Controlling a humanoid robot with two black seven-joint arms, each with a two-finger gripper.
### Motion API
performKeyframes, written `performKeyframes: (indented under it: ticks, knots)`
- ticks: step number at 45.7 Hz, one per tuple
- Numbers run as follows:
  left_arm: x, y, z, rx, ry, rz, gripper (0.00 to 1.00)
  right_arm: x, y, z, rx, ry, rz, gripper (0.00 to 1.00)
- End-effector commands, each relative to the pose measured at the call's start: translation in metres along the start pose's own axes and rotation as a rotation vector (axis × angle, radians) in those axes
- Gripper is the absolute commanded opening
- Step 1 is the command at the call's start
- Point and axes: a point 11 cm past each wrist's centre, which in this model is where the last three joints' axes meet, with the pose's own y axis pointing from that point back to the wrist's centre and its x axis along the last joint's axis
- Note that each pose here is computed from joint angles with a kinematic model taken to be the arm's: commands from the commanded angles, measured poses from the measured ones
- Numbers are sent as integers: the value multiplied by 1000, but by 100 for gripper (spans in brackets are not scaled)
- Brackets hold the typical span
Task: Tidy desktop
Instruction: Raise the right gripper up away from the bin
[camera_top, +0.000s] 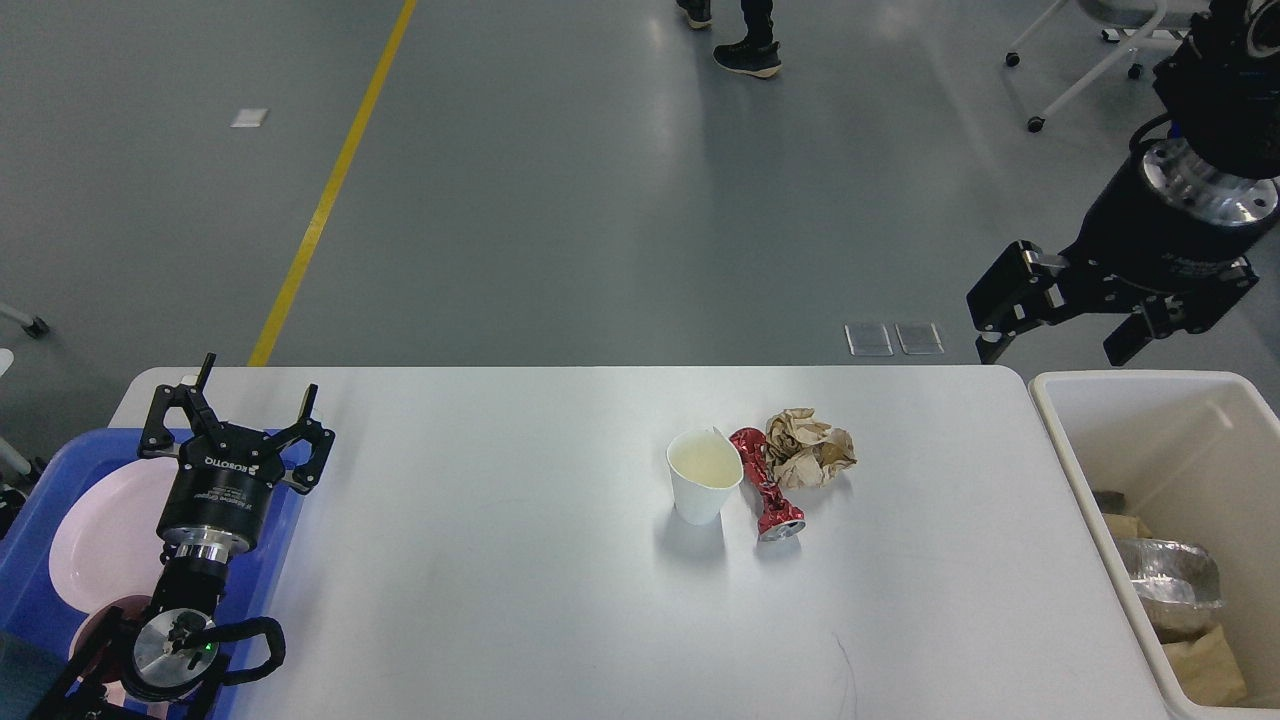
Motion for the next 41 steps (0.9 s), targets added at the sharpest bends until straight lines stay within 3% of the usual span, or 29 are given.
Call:
performKeyframes:
  ticks: [1, 11, 31, 41]
  knots:
    - [0, 0, 0, 0, 0, 0, 96, -24, 16, -27, 17, 35, -28, 100]
    - [0, 0, 0, 0, 0, 0, 96, -60, 22, -43, 5, 30, -35, 100]
    - [0, 0, 0, 0, 0, 0, 96, -52, 26, -47, -6, 21, 4, 100]
    - [0, 0, 0, 0, 0, 0, 96, -20, 14, -51, -1, 13, 65, 100]
